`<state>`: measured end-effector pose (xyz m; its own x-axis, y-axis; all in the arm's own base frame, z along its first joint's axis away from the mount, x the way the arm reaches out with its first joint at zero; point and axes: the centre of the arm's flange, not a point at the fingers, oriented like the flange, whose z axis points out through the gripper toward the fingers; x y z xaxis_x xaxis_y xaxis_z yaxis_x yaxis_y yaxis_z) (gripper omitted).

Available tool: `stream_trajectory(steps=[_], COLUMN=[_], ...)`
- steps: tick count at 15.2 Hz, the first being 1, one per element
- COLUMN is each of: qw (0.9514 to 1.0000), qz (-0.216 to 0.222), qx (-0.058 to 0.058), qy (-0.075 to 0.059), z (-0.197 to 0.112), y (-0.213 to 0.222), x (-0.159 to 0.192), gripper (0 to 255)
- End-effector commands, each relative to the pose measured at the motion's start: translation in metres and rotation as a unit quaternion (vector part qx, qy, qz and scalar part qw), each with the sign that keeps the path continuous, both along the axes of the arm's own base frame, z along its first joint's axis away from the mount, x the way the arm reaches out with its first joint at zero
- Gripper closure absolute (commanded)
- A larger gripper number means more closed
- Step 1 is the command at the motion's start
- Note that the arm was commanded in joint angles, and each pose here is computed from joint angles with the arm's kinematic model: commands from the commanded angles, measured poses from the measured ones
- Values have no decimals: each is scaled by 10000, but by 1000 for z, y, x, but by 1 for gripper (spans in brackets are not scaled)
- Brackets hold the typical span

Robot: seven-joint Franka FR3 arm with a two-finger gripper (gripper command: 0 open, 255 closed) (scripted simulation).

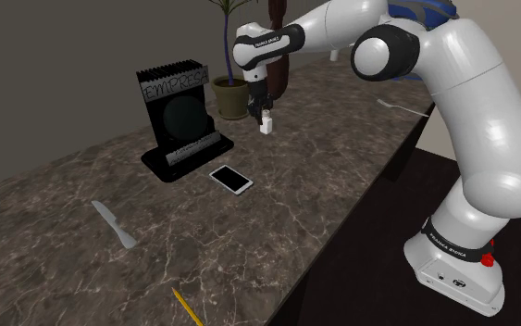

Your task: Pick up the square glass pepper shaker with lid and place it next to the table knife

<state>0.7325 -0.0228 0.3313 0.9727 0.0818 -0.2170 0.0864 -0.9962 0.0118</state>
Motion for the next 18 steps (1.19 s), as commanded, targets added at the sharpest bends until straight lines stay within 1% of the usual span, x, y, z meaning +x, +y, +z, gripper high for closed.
stream_trajectory(steps=[1, 15, 18], qw=[10000, 10000, 10000], qz=[0, 0, 0], qx=[-1, -1, -1], qy=[2, 2, 2], z=[5, 78, 85], y=[0, 0, 37], x=[0, 0, -13], gripper=[255, 255, 255])
